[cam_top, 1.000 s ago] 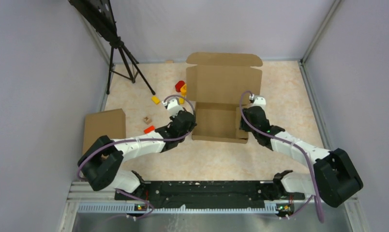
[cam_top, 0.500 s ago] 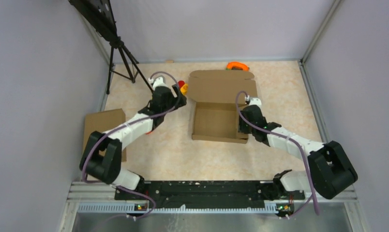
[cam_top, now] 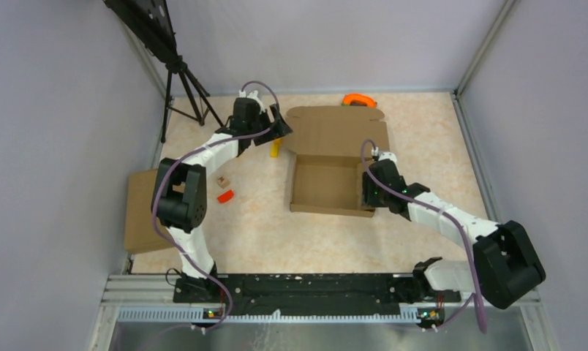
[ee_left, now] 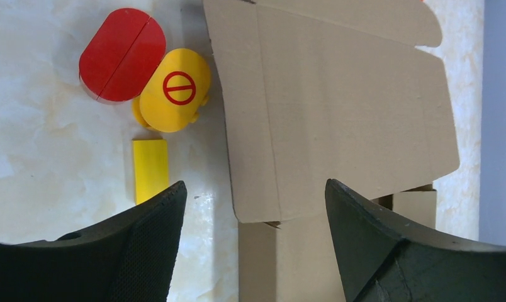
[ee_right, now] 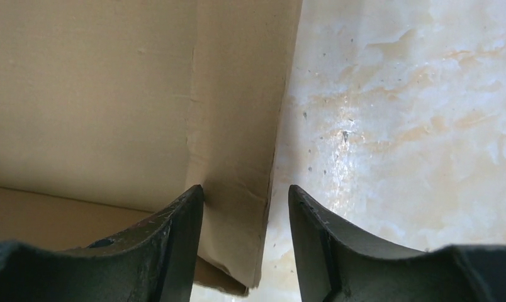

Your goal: Fold the paper box

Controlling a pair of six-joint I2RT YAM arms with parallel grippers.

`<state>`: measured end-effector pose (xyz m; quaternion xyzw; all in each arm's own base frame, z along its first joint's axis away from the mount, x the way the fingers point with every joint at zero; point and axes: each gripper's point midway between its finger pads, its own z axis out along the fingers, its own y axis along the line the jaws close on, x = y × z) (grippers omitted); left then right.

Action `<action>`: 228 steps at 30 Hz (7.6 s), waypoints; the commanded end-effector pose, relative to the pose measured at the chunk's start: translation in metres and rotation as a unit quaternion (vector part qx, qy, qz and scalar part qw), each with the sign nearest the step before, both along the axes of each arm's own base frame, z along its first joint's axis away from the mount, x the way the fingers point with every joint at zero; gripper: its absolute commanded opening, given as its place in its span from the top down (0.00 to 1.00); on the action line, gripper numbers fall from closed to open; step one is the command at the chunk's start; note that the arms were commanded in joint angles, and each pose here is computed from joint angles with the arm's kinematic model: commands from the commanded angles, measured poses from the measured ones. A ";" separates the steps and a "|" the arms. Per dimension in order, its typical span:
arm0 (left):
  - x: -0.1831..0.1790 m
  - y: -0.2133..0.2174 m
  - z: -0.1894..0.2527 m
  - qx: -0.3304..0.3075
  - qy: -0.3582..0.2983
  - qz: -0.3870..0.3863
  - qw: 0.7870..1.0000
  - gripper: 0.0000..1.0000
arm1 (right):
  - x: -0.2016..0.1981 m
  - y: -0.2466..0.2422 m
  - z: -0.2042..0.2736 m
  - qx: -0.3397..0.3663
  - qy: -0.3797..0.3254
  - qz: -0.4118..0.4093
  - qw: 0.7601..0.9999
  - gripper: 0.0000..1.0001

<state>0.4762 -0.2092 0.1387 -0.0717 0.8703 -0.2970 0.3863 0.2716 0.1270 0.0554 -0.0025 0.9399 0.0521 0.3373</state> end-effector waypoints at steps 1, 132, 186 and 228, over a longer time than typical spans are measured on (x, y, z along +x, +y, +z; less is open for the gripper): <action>0.013 -0.009 0.009 -0.012 -0.014 -0.035 0.999 0.19 | -0.009 -0.001 0.015 0.028 -0.008 -0.009 1.000 0.48; -0.139 -0.003 0.036 0.161 -0.204 0.223 0.940 1.00 | 0.019 -0.004 0.039 -0.012 -0.092 -0.044 0.995 0.62; -0.128 0.006 0.070 0.202 -0.212 0.166 0.942 1.00 | 0.112 -0.015 0.174 0.097 -0.544 0.173 0.815 0.18; -0.127 0.004 0.064 0.188 -0.201 0.161 0.948 1.00 | 0.156 0.028 0.183 0.171 -0.455 0.352 0.800 0.88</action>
